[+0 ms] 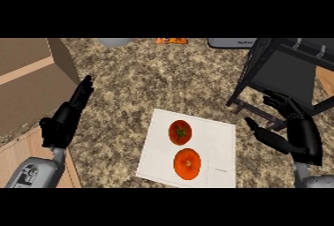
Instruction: Pick the squash from the placemat and place it in the tiered shelf
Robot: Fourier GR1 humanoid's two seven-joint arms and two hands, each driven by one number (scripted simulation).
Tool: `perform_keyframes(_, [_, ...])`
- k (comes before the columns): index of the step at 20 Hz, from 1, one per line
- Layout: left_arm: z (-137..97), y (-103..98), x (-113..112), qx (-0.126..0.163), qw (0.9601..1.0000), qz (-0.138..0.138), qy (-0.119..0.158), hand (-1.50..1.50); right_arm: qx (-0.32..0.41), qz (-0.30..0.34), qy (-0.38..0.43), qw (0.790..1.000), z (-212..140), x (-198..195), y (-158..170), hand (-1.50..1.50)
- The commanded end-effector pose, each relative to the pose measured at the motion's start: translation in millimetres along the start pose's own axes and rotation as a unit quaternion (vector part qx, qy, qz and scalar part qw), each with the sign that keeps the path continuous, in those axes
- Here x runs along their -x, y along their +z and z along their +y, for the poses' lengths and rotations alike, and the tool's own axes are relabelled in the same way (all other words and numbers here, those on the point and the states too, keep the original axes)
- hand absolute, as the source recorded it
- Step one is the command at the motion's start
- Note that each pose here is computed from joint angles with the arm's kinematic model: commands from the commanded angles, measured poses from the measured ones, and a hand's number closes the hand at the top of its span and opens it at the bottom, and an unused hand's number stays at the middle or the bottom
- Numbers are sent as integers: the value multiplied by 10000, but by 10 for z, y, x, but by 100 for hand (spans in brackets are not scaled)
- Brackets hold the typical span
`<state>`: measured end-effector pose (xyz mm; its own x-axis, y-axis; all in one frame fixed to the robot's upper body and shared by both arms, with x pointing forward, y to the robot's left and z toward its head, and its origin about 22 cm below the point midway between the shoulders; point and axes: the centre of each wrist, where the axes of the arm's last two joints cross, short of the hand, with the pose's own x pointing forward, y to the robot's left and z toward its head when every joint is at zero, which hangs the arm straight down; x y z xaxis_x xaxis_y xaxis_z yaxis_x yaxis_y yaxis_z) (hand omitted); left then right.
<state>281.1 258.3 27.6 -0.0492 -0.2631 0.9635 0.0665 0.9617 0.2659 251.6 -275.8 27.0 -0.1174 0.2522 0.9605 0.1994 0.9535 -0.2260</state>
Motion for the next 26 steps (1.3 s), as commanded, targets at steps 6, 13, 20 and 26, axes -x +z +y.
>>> perform_keyframes(6, [-411, -23, 5, 126, 9995, 150, 261, 0, 859, -350, -766, 9927, 435, 641, 597, -150])
perform_keyframes(13, [-333, -86, 43, 118, 9998, 140, 115, 0, -1068, -16, 542, 9928, 409, -19, 452, -150])
perform_keyframes(20, [-304, -122, -37, 126, 9997, 110, 167, 0, -1631, 285, 1501, 9747, 430, -744, 442, -150])
perform_keyframes(26, [-352, -79, 26, 145, 9997, 125, 129, 0, -2601, 773, 3022, 9138, 528, -992, 521, -150])
